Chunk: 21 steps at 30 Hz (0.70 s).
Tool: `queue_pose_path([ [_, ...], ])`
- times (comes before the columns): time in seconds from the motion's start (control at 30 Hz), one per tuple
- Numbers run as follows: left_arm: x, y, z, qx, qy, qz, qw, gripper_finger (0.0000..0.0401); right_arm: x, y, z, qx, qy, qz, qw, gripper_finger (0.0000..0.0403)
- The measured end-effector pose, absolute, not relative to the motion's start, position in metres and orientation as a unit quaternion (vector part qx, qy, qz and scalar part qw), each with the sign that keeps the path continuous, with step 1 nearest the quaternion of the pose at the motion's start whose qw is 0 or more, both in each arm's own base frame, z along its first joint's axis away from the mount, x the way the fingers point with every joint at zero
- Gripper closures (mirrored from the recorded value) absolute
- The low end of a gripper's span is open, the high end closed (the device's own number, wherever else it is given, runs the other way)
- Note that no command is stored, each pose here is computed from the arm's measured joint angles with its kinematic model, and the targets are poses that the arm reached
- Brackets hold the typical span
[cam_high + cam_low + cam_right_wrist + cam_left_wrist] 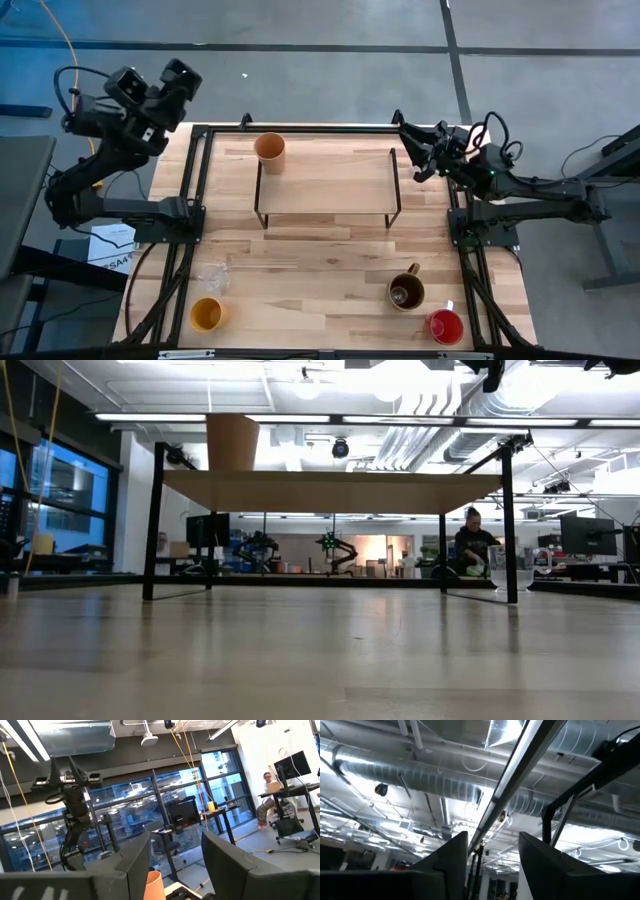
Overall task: Stack small to large cups/mugs on shelf
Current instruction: Put the yellow cup on the shelf
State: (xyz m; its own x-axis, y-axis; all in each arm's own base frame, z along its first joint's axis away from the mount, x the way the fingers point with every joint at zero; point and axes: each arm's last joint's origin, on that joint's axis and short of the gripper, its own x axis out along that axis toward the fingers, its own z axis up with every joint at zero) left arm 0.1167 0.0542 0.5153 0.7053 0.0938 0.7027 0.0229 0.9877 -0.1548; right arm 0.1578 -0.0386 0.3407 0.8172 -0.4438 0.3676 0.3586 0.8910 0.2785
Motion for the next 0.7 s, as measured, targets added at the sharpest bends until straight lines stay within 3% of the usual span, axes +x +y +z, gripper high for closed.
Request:
queue_pose_path([
  [0.33, 0.122, 0.049, 0.509, -0.075, -0.310, -0.092, 0.943, 0.0240, 0.158, -0.039, 0.341, 0.098, -0.216, -0.212, 0.948, 0.0236],
  [0.43, 0.126, 0.049, 0.504, -0.115, -0.263, -0.132, 0.949, 0.0240, 0.158, -0.039, 0.341, 0.097, -0.216, -0.212, 0.948, 0.0236],
  [0.57, 0.133, 0.053, 0.494, -0.190, -0.205, -0.122, 0.952, 0.0240, 0.158, -0.039, 0.341, 0.095, -0.215, -0.213, 0.948, 0.0236],
  [0.7, 0.138, 0.057, 0.492, -0.201, -0.208, -0.101, 0.952, 0.0240, 0.158, -0.039, 0.341, 0.096, -0.216, -0.212, 0.948, 0.0236],
])
